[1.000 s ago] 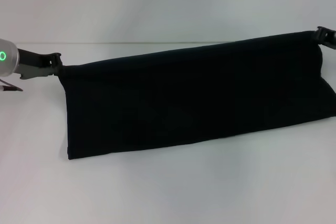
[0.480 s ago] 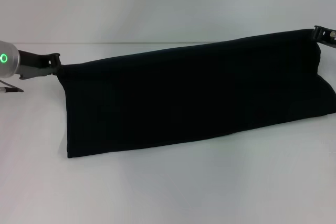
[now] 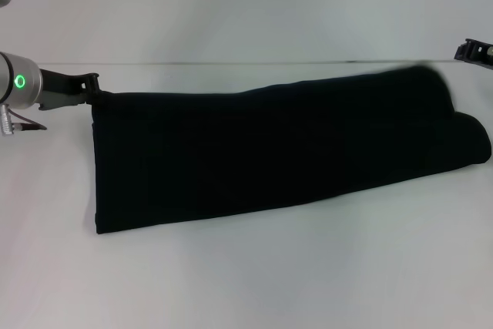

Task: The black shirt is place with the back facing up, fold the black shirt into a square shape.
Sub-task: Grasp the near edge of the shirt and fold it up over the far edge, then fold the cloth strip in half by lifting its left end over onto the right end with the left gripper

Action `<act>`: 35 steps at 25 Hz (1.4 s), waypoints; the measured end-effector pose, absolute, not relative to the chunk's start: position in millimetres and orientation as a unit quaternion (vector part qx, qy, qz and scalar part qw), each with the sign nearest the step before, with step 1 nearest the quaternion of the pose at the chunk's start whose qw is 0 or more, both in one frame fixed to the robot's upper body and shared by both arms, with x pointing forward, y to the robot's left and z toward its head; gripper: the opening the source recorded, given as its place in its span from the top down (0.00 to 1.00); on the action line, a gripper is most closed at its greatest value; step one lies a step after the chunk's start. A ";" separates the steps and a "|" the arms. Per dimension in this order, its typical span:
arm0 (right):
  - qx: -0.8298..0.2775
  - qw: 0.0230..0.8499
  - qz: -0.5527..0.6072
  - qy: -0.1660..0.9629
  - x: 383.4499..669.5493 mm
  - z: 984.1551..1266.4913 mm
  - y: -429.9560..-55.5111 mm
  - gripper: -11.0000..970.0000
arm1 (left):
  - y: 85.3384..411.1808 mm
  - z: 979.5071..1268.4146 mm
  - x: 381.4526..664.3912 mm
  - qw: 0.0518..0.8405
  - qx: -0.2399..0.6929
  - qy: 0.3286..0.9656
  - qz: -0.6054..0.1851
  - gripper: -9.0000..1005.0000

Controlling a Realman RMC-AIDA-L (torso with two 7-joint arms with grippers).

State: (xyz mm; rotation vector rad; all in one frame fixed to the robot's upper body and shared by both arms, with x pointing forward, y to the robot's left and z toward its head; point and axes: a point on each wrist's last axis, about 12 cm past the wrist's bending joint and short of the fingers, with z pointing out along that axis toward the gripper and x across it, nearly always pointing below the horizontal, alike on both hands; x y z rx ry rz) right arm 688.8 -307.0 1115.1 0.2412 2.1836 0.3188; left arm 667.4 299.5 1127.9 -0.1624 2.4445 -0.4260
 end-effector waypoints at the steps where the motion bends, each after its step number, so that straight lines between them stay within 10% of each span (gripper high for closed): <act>1: 0.092 0.444 0.125 0.882 689.5 1115.9 -307.2 0.88 | 299.5 1127.9 667.6 0.322 -0.067 0.930 -0.165 0.86; 6: 0.070 0.446 0.115 0.885 696.6 1125.6 -307.3 0.88 | 300.7 1129.1 669.1 0.325 -0.087 0.927 -0.168 0.85; 11: 0.076 0.445 0.143 0.881 694.0 1133.3 -313.4 0.66 | 304.3 1128.7 663.8 0.318 -0.097 0.924 -0.187 0.85; 19: 0.031 0.492 0.249 0.833 638.0 1122.0 -334.7 0.24 | 325.0 1138.5 623.0 0.299 -0.090 0.860 -0.404 0.54; 35: -0.042 0.598 0.358 0.716 567.4 1095.5 -331.8 0.19 | 345.5 1081.0 534.9 0.174 -0.258 0.790 -0.528 0.47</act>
